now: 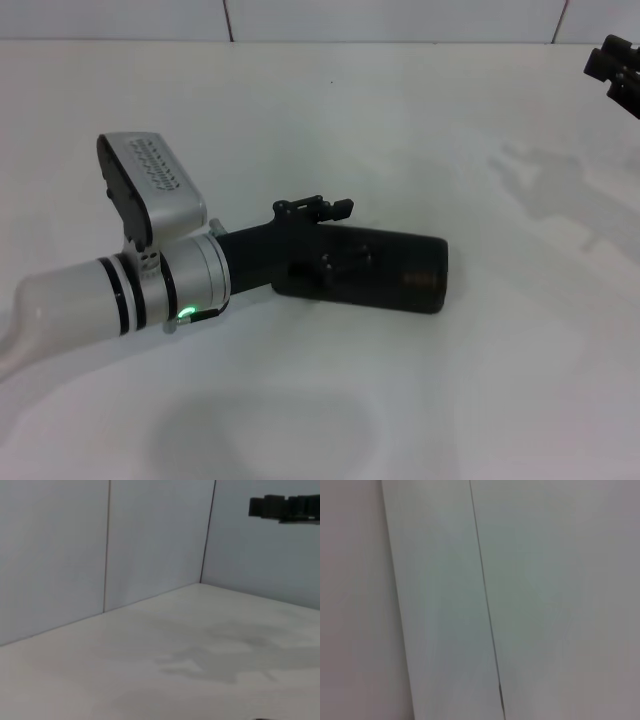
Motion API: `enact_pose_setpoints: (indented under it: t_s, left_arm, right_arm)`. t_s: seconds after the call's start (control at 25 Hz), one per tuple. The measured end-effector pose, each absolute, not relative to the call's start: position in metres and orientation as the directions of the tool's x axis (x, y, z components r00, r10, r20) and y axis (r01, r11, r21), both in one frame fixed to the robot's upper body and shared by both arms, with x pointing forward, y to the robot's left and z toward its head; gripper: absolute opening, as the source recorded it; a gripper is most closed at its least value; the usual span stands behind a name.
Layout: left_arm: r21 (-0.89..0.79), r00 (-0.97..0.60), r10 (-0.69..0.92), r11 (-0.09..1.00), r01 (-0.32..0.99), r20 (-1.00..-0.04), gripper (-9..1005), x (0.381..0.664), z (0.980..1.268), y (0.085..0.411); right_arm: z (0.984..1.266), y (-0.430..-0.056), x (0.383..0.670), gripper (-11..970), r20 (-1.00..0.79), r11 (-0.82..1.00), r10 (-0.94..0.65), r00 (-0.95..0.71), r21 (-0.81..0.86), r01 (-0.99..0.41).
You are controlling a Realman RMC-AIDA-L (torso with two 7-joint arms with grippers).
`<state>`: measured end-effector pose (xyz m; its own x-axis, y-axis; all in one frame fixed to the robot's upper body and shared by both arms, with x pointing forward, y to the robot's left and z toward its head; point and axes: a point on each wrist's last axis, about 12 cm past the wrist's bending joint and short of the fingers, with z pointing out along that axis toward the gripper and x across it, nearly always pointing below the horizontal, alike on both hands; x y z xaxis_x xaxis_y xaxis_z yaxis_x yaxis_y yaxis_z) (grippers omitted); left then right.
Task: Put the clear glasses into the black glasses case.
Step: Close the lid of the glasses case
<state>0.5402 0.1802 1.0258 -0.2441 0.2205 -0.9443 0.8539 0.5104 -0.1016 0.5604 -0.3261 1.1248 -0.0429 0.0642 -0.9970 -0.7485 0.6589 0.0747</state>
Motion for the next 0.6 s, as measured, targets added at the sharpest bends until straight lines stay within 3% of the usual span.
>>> enact_pose_setpoints:
  t_s: [0.32,0.6]
  left_arm:
    - [-0.089,-0.225,0.234,0.480,0.873,-0.946,663,0.535,1.024,0.178]
    - [-0.112,-0.098,-0.058,0.355,0.928,-0.993,664,0.521,1.066,0.195]
  right_arm:
    - [1.125,-0.322,0.561,296,-0.997,0.643,0.065,-0.042,0.074,-0.762]
    - [1.131,-0.305,0.550,301,-0.999,0.508,0.051,0.005,0.021,-0.861]
